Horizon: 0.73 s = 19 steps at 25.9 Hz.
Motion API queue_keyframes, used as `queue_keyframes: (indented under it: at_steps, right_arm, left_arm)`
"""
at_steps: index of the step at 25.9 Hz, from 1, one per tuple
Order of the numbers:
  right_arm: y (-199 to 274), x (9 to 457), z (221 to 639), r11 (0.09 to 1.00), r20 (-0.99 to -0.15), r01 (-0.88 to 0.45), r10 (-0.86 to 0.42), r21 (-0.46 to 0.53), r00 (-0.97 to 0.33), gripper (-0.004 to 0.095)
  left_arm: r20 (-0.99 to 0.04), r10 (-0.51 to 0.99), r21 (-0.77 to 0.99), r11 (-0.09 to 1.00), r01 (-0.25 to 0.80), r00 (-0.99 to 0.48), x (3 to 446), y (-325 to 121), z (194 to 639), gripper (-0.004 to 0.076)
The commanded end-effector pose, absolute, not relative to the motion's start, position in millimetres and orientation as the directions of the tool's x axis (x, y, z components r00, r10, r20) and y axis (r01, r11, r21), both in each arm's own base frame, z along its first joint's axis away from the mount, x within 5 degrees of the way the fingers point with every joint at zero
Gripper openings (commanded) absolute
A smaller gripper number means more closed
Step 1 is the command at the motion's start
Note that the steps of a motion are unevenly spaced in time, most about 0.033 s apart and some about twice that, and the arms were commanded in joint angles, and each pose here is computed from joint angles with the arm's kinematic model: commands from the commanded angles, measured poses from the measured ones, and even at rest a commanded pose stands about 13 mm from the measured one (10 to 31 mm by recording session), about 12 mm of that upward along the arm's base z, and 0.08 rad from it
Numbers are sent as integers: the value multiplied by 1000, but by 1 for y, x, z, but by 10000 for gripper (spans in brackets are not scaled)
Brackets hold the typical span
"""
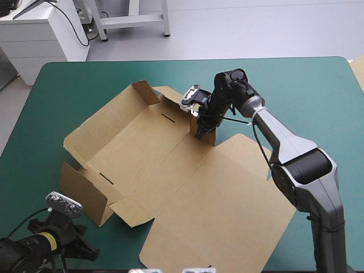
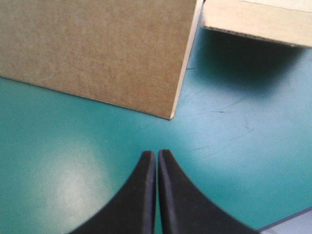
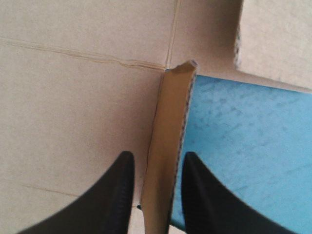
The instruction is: Fold the box
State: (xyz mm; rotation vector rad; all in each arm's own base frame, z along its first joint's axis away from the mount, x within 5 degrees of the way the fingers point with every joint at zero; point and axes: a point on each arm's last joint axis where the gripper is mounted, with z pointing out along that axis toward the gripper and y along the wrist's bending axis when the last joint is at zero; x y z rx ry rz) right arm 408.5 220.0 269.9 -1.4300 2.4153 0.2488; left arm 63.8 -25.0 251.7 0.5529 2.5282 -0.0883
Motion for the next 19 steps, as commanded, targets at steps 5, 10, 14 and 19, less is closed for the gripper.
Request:
queue_keyframes:
  at_steps: [5,10,14,19]
  right_arm:
    - [216,405,308,411,-410,-900,-853,-146,-323,-21]
    - [215,408,331,284,-411,-917,-899,-278,-154,-21]
    - [219,408,339,153,-411,-925,-911,-348,5,-21]
    - [231,404,344,-19,-464,-917,-858,-398,219,-21]
  left_arm:
    - [-569,350,39,915,401,-744,67,-28,260,-8]
    - [-569,357,43,913,406,-741,67,-28,260,-8]
    - [-569,355,42,913,405,-742,67,-28,260,-8]
    - [-569,357,43,913,406,-741,67,-28,260,-8]
